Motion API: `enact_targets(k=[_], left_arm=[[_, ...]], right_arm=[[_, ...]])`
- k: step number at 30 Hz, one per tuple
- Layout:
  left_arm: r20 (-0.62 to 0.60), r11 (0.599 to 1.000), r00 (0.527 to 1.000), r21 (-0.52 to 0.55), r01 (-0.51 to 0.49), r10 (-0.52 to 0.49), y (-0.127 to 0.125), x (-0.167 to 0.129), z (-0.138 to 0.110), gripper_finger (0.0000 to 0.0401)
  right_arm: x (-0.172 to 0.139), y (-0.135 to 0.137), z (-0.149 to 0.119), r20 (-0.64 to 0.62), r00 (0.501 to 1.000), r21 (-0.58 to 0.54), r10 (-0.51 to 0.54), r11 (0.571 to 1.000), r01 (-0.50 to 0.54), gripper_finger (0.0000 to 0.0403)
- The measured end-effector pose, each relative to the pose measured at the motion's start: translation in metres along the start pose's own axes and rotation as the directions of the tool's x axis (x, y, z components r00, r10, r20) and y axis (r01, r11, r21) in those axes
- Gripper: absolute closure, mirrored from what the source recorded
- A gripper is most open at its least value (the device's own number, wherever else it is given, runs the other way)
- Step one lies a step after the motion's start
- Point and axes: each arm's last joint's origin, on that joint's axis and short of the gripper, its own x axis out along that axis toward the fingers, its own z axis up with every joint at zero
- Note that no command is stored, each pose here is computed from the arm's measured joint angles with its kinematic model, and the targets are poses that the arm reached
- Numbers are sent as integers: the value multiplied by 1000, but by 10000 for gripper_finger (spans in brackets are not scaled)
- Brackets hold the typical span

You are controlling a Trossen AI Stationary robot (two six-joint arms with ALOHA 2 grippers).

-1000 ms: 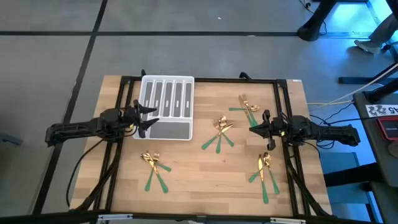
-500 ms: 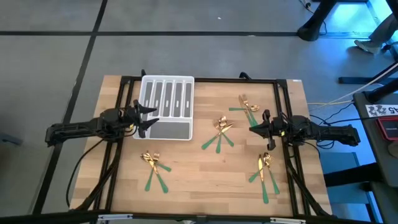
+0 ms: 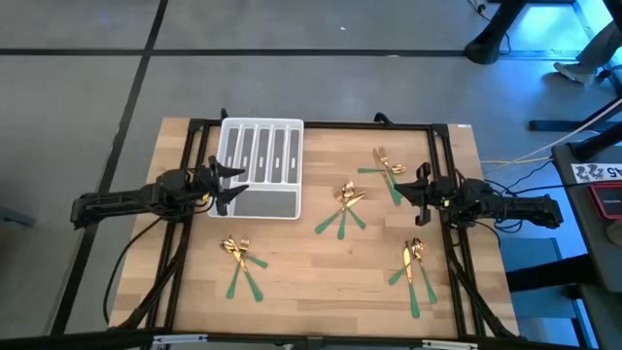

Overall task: Sort silverware
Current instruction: Put the green fork into the white cutlery tray

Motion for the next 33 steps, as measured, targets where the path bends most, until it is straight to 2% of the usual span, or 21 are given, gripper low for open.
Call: enact_targets(k=[9, 33], left_arm=[[0, 1000, 1000, 0, 0, 0, 0, 0, 0, 166], [0, 1000, 1000, 1, 0, 0, 0, 0, 0, 166]], right_arm=[[-1, -1, -12, -126, 992, -22, -22, 1000, 20, 393], [-1, 1, -14, -146, 988, -15, 52, 998, -54, 393]])
